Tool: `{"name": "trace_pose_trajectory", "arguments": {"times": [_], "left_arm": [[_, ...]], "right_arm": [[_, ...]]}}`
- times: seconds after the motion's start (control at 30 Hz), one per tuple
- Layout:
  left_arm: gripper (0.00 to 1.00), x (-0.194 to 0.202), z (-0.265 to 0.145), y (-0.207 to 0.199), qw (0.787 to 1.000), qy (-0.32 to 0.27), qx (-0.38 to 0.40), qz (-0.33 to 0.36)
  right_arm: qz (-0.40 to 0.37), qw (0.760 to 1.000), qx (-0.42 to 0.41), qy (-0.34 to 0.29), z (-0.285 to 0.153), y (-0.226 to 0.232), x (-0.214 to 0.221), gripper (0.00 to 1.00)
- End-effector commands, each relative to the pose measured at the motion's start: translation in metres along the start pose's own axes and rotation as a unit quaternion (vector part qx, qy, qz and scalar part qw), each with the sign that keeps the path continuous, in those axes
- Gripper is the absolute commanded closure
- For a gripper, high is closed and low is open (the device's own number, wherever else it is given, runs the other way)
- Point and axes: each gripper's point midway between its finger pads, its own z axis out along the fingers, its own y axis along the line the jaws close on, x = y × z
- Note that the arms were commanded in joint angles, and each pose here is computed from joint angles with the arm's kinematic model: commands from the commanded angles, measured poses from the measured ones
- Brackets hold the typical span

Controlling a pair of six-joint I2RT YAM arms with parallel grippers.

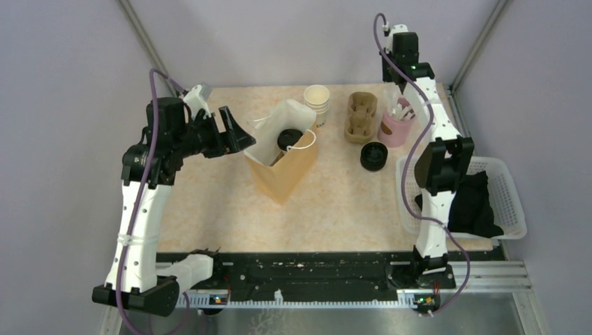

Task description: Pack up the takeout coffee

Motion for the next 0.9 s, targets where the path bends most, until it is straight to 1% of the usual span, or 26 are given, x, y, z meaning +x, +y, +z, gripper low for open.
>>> {"name": "trace_pose_trajectory", "arguments": {"times": [0.0,0.1,0.2,0.27,0.3,0.37,0.43,0.47,0.53,0.6,0.67,0.77,0.87], "left_arm": [[0.15,-0.007,-0.016,-0.010,0.999,-0.028,0.010,0.017],[0.16,-0.003,-0.018,-0.014,0.999,-0.032,0.021,0.004],[0.17,-0.002,-0.019,-0.022,0.998,-0.034,0.044,-0.009],[0.17,-0.005,-0.024,-0.029,0.997,-0.043,0.055,-0.015],[0.17,-0.008,-0.027,-0.032,0.997,-0.051,0.059,-0.016],[0.16,-0.012,-0.034,-0.038,0.995,-0.065,0.066,-0.020],[0.16,-0.016,-0.041,-0.045,0.994,-0.077,0.076,-0.028],[0.16,-0.016,-0.045,-0.049,0.993,-0.081,0.082,-0.032],[0.15,-0.016,-0.053,-0.056,0.991,-0.091,0.094,-0.042],[0.15,-0.014,-0.061,-0.062,0.988,-0.098,0.107,-0.051],[0.15,-0.009,-0.068,-0.065,0.986,-0.102,0.115,-0.061],[0.15,0.001,-0.078,-0.069,0.984,-0.104,0.125,-0.076],[0.15,0.009,-0.086,-0.071,0.982,-0.106,0.131,-0.087]], "right_arm": [[0.014,0.996,0.029,-0.083,-0.056,-0.019,-0.074,1.00],[0.022,0.993,0.034,-0.113,-0.096,-0.028,-0.094,1.00],[0.016,0.986,0.053,-0.157,-0.128,-0.040,-0.107,1.00],[0.028,0.981,0.057,-0.181,-0.152,-0.046,-0.119,1.00],[0.048,0.978,0.047,-0.196,-0.168,-0.046,-0.128,1.00],[0.079,0.971,-0.001,-0.225,-0.196,-0.034,-0.145,1.00],[0.137,0.955,-0.079,-0.253,-0.227,-0.012,-0.162,1.00],[0.162,0.938,-0.141,-0.270,-0.250,0.006,-0.173,1.00],[0.191,0.895,-0.272,-0.297,-0.290,0.048,-0.190,1.00],[0.198,0.853,-0.356,-0.325,-0.331,0.084,-0.203,1.00],[0.182,0.825,-0.406,-0.348,-0.364,0.121,-0.211,1.00],[0.164,0.807,-0.451,-0.344,-0.385,0.170,-0.212,1.00],[0.158,0.808,-0.468,-0.321,-0.380,0.204,-0.201,1.00]]}}
